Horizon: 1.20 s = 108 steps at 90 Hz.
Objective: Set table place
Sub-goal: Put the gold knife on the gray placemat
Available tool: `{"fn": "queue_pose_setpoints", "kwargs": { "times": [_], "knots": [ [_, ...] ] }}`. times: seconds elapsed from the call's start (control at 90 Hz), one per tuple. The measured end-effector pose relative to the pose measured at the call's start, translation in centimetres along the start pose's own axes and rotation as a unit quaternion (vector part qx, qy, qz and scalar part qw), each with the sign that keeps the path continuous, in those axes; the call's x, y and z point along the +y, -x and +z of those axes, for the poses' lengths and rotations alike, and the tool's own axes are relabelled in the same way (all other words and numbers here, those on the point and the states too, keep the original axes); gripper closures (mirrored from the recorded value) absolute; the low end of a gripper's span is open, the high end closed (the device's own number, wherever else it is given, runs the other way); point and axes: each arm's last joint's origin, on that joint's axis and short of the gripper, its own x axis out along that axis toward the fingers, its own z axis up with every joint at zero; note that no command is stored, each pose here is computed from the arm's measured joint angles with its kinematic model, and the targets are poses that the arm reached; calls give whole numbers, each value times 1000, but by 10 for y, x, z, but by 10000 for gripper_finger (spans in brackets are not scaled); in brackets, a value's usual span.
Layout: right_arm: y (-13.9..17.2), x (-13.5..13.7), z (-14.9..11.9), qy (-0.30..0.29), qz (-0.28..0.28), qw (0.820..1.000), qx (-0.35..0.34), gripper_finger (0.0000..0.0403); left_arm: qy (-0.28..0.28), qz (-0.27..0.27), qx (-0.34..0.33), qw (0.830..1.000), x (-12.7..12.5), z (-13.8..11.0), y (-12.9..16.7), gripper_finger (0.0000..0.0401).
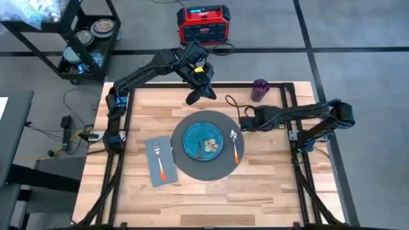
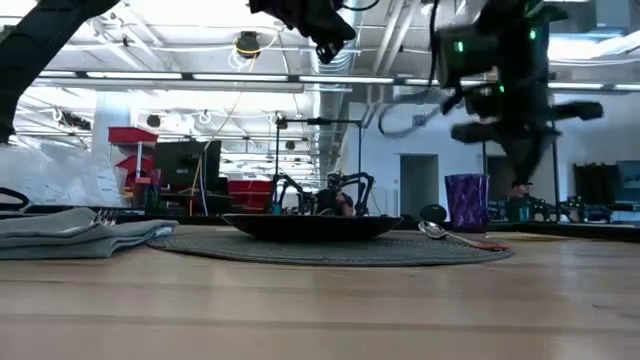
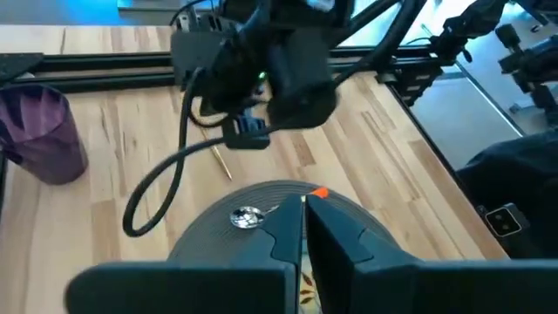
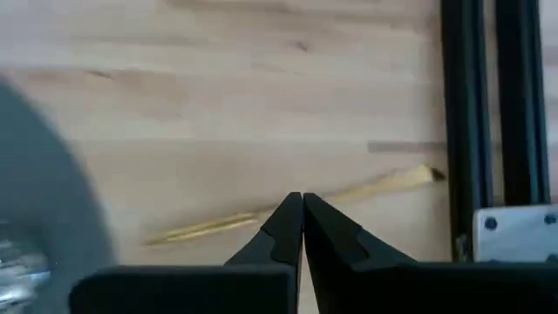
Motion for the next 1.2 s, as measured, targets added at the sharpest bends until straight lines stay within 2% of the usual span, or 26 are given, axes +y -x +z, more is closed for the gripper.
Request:
{"fn": "queue_pose_setpoints", "kwargs": {
  "times": [0.133,0.233,0.322,0.589,0.667,0.811,1.2],
  "knots": [
    [-19,-7,-16,-24,-13,999,34,403,-7,1,-2,1000,0,1,-1,401],
    [-29,-16,-23,-62,-47,996,46,403,-8,1,-4,1000,0,1,-1,401],
    [-34,-22,-25,-99,-71,991,55,403,-11,2,-6,1000,0,2,-1,401],
    [-53,-32,-19,-134,-101,983,74,403,-13,2,-8,1000,0,2,0,401],
    [-60,-34,-14,-149,-100,981,80,403,-13,2,-8,1000,0,2,0,401],
    [-76,-31,-6,-170,-59,979,101,403,-13,2,-8,1000,0,2,0,401],
    [-86,-36,16,-235,-58,964,113,402,-9,3,-7,1000,0,2,0,401]
  ]
}}
